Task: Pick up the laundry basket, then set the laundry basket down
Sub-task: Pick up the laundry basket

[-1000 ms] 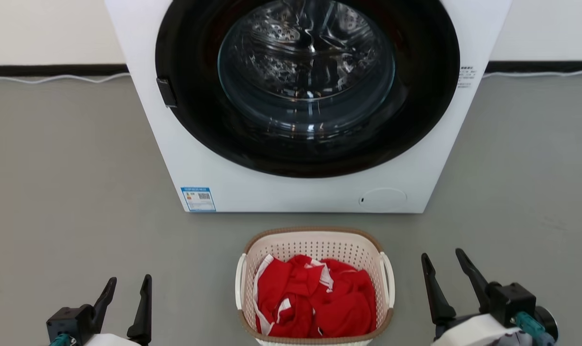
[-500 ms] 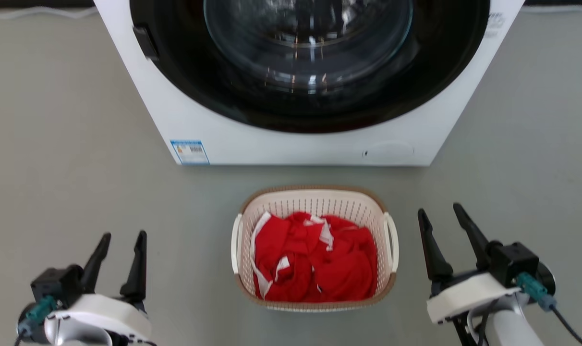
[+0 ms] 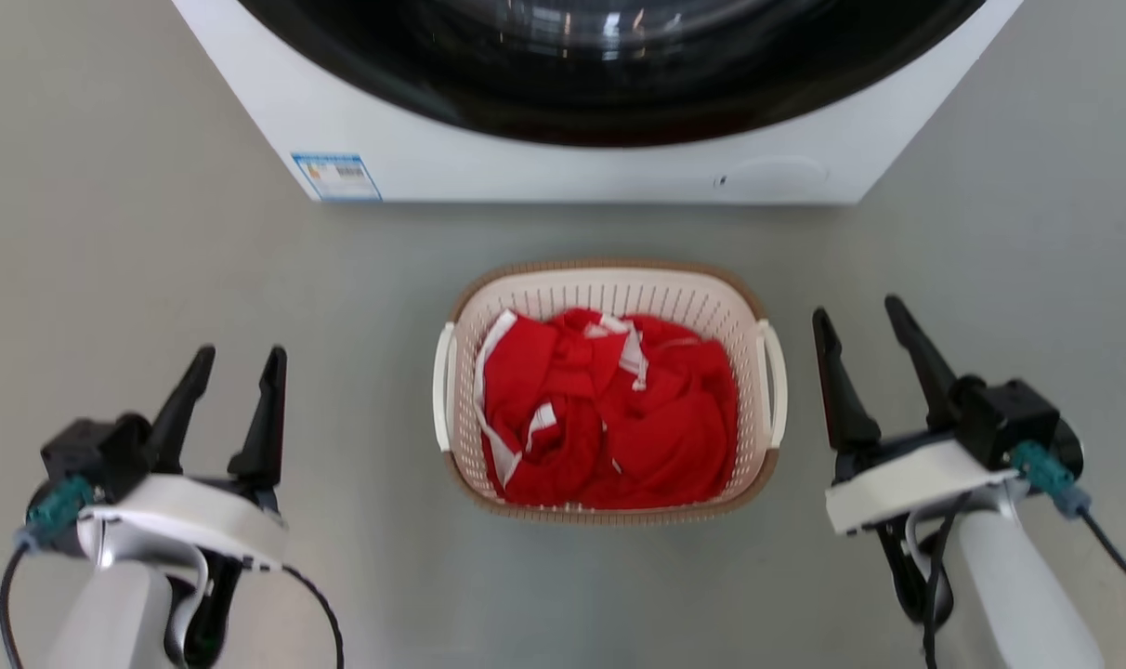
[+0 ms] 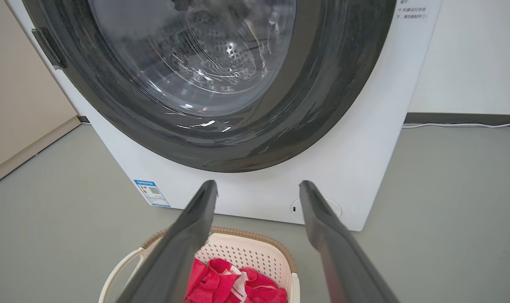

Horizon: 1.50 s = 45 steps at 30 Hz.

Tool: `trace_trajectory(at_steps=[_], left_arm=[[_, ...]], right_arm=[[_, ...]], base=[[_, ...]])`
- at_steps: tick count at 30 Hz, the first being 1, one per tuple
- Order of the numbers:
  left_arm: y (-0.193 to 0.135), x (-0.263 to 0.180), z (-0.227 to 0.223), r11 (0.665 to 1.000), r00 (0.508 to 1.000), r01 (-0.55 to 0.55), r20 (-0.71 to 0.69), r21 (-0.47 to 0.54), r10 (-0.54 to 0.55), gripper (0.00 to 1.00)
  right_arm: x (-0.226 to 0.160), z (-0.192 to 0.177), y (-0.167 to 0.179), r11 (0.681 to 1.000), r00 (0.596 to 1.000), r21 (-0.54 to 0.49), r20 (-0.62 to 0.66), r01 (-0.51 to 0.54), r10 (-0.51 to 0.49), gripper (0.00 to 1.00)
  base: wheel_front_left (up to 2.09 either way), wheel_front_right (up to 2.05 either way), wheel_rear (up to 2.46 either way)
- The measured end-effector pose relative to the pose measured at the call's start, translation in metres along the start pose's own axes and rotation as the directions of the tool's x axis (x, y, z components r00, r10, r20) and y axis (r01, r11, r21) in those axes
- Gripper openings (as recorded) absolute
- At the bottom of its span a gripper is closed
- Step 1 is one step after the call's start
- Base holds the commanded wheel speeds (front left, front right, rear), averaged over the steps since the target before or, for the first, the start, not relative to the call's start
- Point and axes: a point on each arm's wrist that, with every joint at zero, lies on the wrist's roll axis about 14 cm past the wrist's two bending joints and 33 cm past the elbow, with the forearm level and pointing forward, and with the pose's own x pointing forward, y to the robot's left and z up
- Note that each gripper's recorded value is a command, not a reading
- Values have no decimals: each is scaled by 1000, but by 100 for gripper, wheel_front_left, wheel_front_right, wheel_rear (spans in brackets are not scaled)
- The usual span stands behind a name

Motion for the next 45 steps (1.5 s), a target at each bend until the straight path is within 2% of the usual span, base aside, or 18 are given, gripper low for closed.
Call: trace_trajectory(at_steps=[12,24,39,45], left_arm=[[-3,45,-48,998,991,53,-125,-21,-55,100],[-18,70,-103,993,948,109,-293,-55,-120,100],[-23,80,-158,990,842,93,-523,-103,-134,100],[-25,83,-174,989,817,99,-559,-112,-145,100]], right_arm=[[43,-46,-13,1000,995,17,-99,20,-18,100],[54,-92,-26,998,972,31,-232,54,-45,100],[57,-157,-32,994,896,58,-441,91,-56,100],[68,-171,-29,995,884,59,-465,80,-44,100]], base=[[0,0,0],[0,0,0],[0,0,0],[0,0,0]])
